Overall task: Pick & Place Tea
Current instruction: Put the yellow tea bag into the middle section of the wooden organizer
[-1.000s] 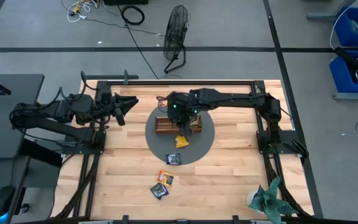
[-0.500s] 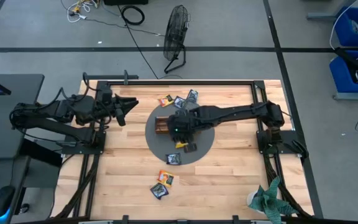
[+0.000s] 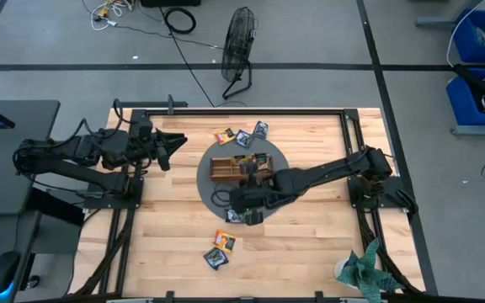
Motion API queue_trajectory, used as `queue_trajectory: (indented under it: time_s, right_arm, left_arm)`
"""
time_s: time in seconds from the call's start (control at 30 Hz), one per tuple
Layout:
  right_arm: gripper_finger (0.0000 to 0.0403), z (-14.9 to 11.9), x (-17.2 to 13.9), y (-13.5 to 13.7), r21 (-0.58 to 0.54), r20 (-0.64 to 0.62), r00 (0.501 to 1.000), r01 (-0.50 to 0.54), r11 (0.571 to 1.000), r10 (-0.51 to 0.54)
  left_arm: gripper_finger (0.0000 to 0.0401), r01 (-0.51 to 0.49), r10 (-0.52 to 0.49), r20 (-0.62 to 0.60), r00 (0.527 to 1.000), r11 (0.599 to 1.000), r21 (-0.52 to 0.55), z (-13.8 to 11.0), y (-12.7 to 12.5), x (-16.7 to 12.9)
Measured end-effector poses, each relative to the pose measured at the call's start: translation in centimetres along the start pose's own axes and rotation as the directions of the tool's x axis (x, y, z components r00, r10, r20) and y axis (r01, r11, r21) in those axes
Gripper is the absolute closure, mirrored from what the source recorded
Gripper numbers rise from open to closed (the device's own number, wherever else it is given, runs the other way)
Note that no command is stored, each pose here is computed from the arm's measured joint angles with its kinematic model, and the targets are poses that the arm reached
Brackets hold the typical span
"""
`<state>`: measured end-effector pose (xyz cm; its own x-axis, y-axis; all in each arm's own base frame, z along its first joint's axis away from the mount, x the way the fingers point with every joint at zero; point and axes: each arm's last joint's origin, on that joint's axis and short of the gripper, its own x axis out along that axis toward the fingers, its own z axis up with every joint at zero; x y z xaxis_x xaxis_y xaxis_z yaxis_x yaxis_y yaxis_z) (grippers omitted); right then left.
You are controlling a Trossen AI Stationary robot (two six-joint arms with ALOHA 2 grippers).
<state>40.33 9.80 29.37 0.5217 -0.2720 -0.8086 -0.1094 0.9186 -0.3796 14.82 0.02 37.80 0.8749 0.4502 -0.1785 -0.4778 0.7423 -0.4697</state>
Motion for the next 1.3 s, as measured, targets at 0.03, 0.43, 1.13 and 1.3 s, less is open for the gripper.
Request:
queue_trajectory:
  time_s: [0.03, 0.43, 1.13, 1.3]
  right_arm:
    - [0.032, -0.2, 0.3, 0.5, 0.017, -0.004, 1.0, -0.004, 1.0, 0.004]
    - [0.0321, -6.4, 6.0, 6.1, 0.121, -0.154, 0.986, -0.041, 0.992, 0.059]
    - [0.0203, -8.8, 10.4, 5.1, 0.039, -0.039, 0.994, 0.104, 0.994, -0.102]
    - [0.0207, -9.7, 11.3, 4.5, 0.063, -0.047, 0.994, 0.104, 0.993, -0.101]
  left_arm:
    - [0.0298, 0.006, -0.006, -0.003, 1.0, 1.0, 0.01, 0.0, 0.0, 0.0]
    - [0.0298, 0.151, -0.14, -0.097, 0.985, 0.98, 0.125, -0.3, -0.4, 0.0]
    - [0.0298, 0.189, -0.168, -0.119, 0.979, 0.962, 0.195, -0.3, -0.5, -0.1]
    - [0.0298, 0.189, -0.168, -0.119, 0.979, 0.962, 0.196, -0.4, -0.5, -0.1]
